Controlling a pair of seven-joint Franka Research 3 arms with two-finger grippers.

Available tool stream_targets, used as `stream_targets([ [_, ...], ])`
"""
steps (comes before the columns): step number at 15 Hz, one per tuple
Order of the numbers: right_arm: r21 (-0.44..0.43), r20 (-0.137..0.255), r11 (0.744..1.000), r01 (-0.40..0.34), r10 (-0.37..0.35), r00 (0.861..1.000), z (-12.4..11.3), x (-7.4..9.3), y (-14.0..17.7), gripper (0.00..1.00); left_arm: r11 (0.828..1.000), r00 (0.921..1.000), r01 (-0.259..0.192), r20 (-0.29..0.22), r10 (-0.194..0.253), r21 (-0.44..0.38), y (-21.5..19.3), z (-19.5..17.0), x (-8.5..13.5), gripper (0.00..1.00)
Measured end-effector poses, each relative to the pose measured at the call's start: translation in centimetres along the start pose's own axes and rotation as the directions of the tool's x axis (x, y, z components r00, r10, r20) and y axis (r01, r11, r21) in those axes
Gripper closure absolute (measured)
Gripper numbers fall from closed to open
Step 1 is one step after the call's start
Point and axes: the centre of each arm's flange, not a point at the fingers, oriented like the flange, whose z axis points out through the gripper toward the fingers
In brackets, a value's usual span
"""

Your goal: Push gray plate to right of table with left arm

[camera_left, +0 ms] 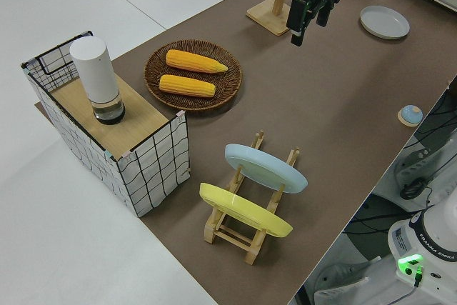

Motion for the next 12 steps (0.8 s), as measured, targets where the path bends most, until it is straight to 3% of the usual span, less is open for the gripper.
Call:
stream_targets([
  [12, 0.0, 0.0, 1.0, 0.0, 0.0, 1.0, 0.0, 0.0, 0.0, 0.01, 1.0, 0.9999, 0.01, 0.003, -0.01, -0.026, -0.25, 0.65, 0.05, 0.0],
])
